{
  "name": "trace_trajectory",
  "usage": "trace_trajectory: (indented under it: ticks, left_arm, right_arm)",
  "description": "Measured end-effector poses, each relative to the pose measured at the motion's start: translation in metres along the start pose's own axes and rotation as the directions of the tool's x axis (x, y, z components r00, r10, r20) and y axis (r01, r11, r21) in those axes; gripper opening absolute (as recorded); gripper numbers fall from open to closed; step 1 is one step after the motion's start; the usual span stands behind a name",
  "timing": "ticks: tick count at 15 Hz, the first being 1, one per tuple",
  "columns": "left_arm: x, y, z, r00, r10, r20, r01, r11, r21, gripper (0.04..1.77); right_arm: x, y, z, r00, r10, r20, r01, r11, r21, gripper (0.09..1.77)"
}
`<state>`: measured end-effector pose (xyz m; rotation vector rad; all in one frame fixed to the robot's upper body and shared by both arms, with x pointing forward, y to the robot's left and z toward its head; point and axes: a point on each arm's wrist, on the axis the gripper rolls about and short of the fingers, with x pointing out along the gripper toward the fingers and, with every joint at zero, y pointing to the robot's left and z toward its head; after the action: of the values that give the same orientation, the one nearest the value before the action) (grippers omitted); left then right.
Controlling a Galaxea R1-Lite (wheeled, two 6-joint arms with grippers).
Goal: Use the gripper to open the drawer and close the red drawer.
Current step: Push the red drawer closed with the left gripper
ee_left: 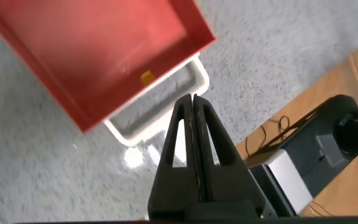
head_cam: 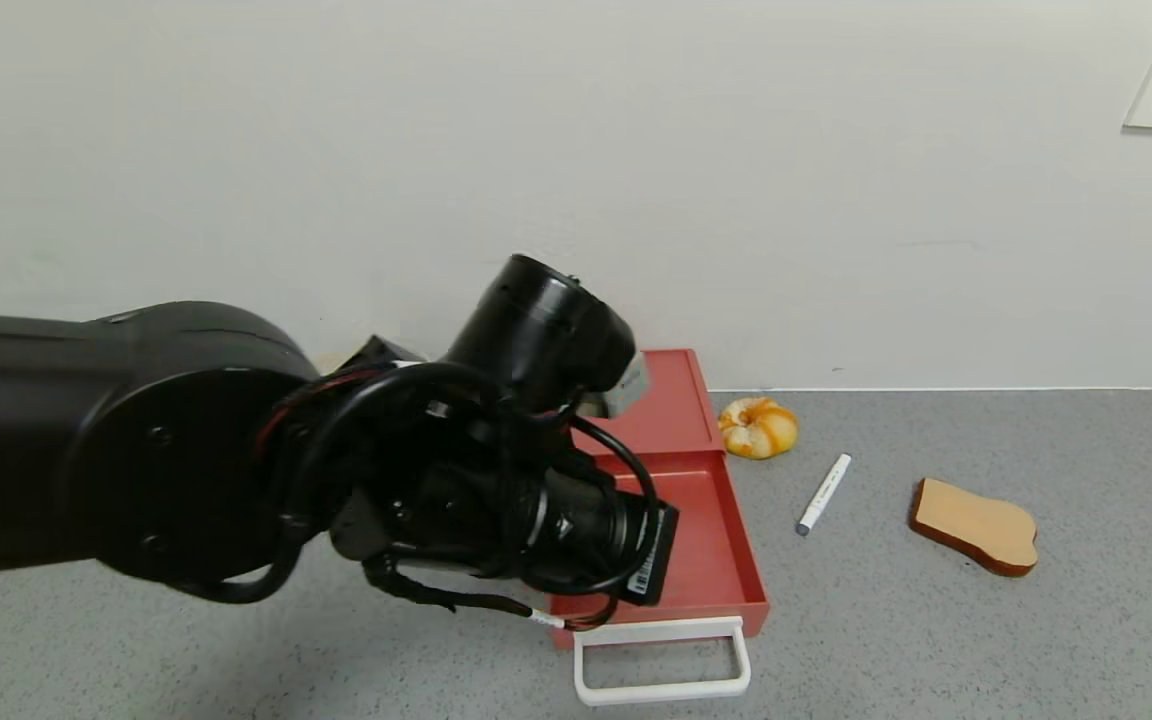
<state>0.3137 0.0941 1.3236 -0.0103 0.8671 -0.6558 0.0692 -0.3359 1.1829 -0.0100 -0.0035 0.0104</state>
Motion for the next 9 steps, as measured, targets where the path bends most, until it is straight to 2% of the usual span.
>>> trace_trajectory:
  ticks: [3, 7, 9]
  left_arm:
    - [-0.021, 0.022, -0.005, 0.989, -0.059, 0.139, 0.049, 0.996, 0.072, 0.11]
    - [-0.048, 0.048, -0.011, 0.978, -0.100, 0.185, 0.088, 0.993, 0.076, 0.11]
    - [-0.056, 0.057, -0.015, 0.976, -0.096, 0.196, 0.080, 0.993, 0.089, 0.11]
  right_arm:
    - [0.000, 0.000, 0.000, 1.000, 0.000, 0.000, 0.000, 1.000, 0.000, 1.71]
    - [0.000, 0.000, 0.000, 1.000, 0.000, 0.001, 0.000, 1.000, 0.000, 1.71]
    - [0.000, 0.000, 0.000, 1.000, 0.000, 0.000, 0.000, 1.000, 0.000, 1.71]
